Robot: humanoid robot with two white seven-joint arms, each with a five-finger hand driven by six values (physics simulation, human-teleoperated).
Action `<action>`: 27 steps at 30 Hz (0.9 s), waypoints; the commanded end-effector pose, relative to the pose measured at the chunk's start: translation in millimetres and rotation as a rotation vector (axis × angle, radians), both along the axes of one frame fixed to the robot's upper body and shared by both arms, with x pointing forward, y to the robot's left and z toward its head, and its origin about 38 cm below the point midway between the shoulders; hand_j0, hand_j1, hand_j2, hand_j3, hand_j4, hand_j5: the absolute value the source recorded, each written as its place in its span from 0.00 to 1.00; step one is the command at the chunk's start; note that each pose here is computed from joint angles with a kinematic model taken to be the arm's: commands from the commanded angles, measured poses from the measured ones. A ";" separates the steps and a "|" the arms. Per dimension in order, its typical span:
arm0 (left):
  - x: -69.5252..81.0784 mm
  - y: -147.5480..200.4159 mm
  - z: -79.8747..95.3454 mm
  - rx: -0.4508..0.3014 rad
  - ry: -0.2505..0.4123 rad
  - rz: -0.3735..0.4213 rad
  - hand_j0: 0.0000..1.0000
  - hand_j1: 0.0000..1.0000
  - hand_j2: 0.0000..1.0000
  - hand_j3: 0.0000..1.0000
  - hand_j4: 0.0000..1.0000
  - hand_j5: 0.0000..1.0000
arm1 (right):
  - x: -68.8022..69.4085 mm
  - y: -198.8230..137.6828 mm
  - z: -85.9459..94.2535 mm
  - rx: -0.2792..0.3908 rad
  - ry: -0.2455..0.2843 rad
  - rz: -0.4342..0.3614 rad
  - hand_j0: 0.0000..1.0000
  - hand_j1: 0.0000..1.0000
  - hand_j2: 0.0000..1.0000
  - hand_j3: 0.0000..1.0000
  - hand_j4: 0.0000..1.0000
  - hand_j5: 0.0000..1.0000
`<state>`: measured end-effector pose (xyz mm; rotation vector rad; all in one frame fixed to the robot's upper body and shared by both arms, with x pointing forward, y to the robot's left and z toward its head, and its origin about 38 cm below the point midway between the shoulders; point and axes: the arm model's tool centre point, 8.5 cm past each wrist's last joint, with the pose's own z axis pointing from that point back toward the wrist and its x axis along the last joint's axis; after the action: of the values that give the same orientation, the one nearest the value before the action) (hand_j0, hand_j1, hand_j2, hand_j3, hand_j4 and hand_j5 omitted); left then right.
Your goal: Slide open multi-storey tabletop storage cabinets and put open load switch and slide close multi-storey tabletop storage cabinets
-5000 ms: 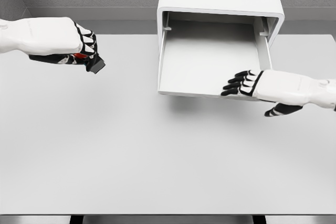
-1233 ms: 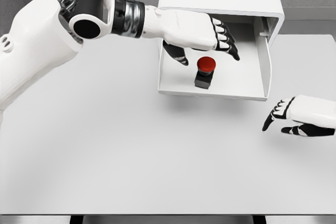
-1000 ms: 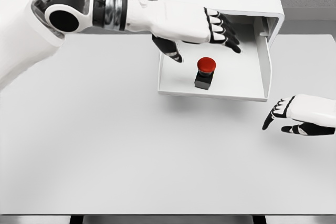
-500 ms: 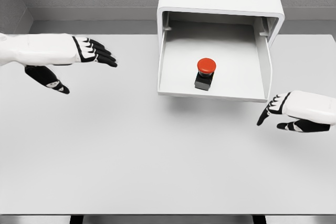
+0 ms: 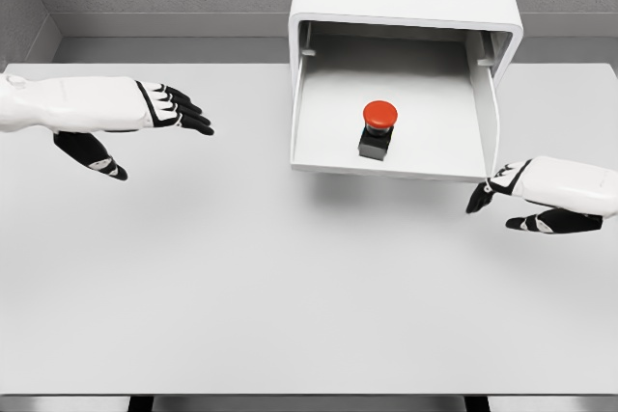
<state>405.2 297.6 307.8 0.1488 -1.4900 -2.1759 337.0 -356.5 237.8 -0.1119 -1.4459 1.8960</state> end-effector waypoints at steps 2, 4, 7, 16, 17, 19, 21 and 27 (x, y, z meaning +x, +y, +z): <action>0.4 0.9 -0.3 -0.004 0.005 0.005 1.00 1.00 1.00 1.00 1.00 1.00 | -4.4 7.7 -4.9 0.003 -0.029 0.054 0.67 0.67 0.67 0.67 0.67 0.67; 0.4 0.9 -0.3 -0.004 0.005 0.005 1.00 1.00 1.00 1.00 1.00 1.00 | -3.7 6.8 -3.9 0.007 -0.031 0.050 0.67 0.67 0.67 0.67 0.67 0.67; 0.0 0.6 -0.8 -0.004 0.006 0.004 1.00 1.00 1.00 1.00 1.00 1.00 | -2.2 3.2 -3.6 0.011 -0.030 0.037 0.69 0.69 0.69 0.69 0.69 0.69; -0.6 -1.5 -2.5 -0.005 0.010 -0.002 1.00 1.00 1.00 1.00 1.00 1.00 | -3.7 -1.3 -1.0 0.006 -0.037 0.026 0.69 0.69 0.69 0.69 0.69 0.69; -0.5 -2.0 -2.6 -0.005 0.010 -0.004 1.00 1.00 1.00 1.00 1.00 1.00 | -6.2 -6.2 -0.7 0.006 -0.038 0.011 0.69 0.69 0.69 0.69 0.69 0.69; -0.8 -2.4 -2.5 -0.006 0.010 -0.005 1.00 1.00 1.00 1.00 1.00 1.00 | -10.0 -14.6 0.7 0.010 -0.043 -0.015 0.70 0.70 0.70 0.70 0.70 0.70; -0.8 -2.4 -2.5 -0.006 0.010 -0.005 1.00 1.00 1.00 1.00 1.00 1.00 | -10.9 -15.9 -1.0 0.007 -0.038 -0.019 0.71 0.71 0.71 0.71 0.71 0.71; -1.0 -0.7 -2.2 -0.003 0.009 -0.001 1.00 1.00 1.00 1.00 1.00 1.00 | -13.9 -15.2 -3.0 -0.001 -0.031 -0.013 0.69 0.69 0.69 0.69 0.69 0.69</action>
<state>404.2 295.8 304.7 0.1369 -1.4869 -2.1804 322.6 -371.1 232.1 -0.1474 -1.4574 1.8957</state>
